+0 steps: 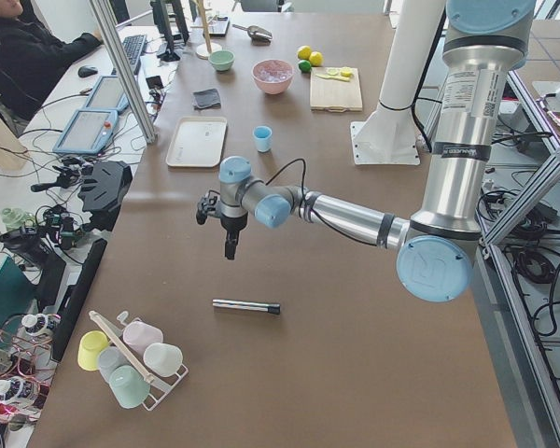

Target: Mash ice and strawberries in cup

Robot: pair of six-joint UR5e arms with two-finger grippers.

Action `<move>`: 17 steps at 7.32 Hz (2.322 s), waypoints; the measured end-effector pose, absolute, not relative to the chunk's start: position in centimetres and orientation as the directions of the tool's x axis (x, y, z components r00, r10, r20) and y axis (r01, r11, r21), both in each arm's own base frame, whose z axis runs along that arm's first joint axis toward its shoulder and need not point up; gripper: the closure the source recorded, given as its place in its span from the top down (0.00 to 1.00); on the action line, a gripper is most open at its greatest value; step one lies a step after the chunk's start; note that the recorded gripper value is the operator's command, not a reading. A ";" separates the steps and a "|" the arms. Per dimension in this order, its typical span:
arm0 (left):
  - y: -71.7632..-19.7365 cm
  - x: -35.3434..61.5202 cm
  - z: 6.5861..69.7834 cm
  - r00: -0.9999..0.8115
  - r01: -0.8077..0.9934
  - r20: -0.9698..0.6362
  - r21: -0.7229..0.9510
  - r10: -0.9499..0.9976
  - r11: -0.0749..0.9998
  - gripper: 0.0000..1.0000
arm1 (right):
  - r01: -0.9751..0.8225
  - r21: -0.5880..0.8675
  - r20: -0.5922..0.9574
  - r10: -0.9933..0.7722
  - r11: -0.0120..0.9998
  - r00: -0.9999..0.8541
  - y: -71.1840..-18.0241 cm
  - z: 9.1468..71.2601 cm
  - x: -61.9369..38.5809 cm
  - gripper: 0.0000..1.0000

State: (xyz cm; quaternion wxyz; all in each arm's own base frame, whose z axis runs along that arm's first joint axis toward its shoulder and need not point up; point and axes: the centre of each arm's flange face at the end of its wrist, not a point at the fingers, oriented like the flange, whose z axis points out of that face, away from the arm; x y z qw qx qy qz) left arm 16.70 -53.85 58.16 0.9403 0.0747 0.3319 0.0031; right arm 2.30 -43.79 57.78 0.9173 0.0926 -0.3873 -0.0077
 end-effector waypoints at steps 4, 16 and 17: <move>-53.8 13.2 67.9 0.778 0.022 -0.625 0.128 0.063 0.992 0.98 | -0.057 0.184 0.711 -0.093 0.981 0.697 -44.0 57.4 2.2 0.99; -53.2 17.2 69.4 0.719 -0.060 -0.677 0.167 0.159 0.984 0.22 | -0.057 0.173 0.716 -0.086 0.983 0.692 -42.9 57.8 2.3 0.99; -53.5 17.5 68.5 0.711 -0.065 -0.681 0.182 0.173 0.981 0.22 | -0.057 0.175 0.717 -0.088 0.983 0.691 -42.9 57.6 2.4 0.99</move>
